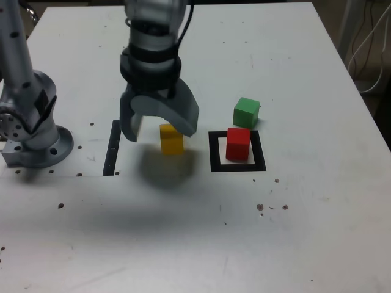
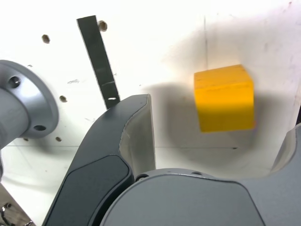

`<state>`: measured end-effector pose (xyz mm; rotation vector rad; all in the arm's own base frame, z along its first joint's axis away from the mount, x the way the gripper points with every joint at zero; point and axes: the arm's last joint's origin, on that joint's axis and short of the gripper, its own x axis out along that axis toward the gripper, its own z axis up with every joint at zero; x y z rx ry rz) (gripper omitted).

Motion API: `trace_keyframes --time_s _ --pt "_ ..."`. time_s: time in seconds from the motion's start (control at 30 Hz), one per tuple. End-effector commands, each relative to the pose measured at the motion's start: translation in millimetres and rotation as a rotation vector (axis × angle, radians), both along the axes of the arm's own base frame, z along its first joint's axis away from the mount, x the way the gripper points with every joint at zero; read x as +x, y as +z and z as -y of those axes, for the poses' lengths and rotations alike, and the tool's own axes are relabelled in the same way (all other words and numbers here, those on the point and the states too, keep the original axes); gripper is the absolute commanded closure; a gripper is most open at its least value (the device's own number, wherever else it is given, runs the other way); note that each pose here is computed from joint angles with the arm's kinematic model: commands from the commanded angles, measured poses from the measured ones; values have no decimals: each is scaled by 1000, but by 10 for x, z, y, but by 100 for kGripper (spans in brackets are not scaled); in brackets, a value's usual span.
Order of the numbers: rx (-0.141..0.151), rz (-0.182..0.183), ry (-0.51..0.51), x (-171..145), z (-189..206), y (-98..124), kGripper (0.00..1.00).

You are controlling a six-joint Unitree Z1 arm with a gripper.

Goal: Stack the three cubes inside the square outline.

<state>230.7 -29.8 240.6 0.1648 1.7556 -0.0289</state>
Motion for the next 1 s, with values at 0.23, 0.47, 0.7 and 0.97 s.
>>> trace_keyframes --time_s 0.23,0.47,0.7,0.97 --pt "2 -28 -15 190 -14 -261 9" --pt "9 -29 -45 271 -19 -356 18" --pt "8 -39 -55 306 -15 -396 38" --pt "-9 5 -48 371 -1 -430 60"
